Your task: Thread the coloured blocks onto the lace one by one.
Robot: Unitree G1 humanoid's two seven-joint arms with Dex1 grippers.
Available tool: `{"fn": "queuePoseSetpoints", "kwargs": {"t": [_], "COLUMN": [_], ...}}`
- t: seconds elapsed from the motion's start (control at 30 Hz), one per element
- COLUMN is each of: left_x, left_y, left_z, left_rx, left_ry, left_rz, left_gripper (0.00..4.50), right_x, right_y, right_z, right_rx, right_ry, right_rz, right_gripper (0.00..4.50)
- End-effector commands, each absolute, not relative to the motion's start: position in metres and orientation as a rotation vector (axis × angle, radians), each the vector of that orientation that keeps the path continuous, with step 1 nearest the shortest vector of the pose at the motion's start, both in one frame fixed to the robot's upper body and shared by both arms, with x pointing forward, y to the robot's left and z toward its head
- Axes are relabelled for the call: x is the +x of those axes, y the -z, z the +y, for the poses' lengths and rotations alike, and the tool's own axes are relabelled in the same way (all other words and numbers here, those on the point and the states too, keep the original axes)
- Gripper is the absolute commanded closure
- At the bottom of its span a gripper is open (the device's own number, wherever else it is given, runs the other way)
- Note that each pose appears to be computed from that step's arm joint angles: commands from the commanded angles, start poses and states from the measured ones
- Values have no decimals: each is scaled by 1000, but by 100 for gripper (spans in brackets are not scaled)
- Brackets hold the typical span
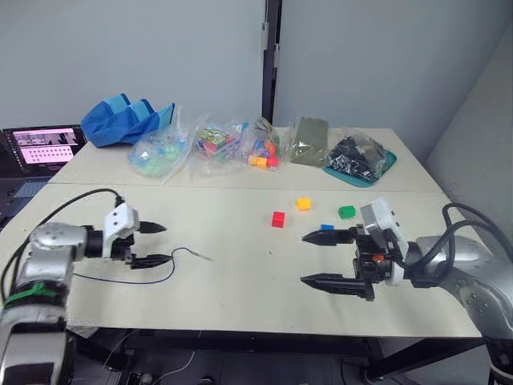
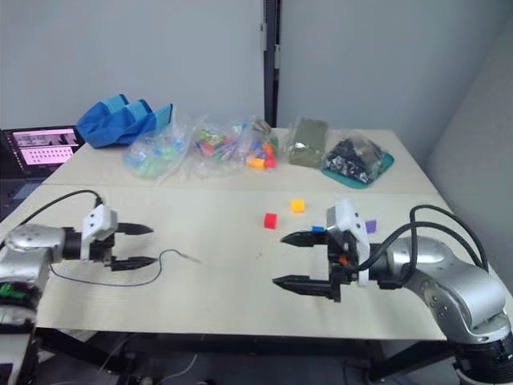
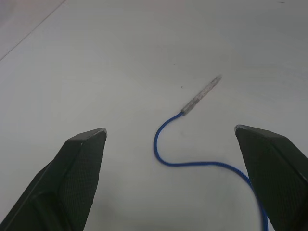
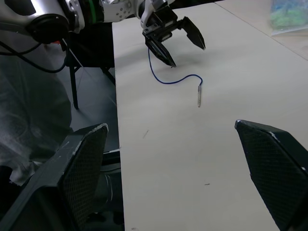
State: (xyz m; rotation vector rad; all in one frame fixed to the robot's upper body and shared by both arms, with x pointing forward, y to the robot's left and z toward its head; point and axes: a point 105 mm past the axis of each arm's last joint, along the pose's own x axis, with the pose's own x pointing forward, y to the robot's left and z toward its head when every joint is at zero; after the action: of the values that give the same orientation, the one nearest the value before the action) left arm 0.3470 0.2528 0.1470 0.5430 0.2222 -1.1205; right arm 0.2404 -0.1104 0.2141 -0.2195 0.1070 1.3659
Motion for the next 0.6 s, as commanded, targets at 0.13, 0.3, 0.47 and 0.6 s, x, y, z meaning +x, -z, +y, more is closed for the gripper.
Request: {"fn": "queuePoseSetpoints", "kwargs": {"t": [0.13,0.3,0.47,0.6], "left_x": [357,361,365,368], "left_y": [-142,-130,-124,-120], "left_z": [235,225,218,212], "left_rx": [606,676,703,697], "left_ry": [1217,1263,1276,1271], "left_rz": [272,315,330,335], "left_gripper": [0,0,118,250], "right_x": [225,225,223,217], "right_y": [-227,-227,-224,-219], "right_z": [-105,-108,-112,-115], "right_rx": [-249,-258,-262,-287], "right_ry": [-1352,-1303,-1275,-1292], "right_rz": [69,68,79,114], "right_gripper": [3,3,0,0]}}
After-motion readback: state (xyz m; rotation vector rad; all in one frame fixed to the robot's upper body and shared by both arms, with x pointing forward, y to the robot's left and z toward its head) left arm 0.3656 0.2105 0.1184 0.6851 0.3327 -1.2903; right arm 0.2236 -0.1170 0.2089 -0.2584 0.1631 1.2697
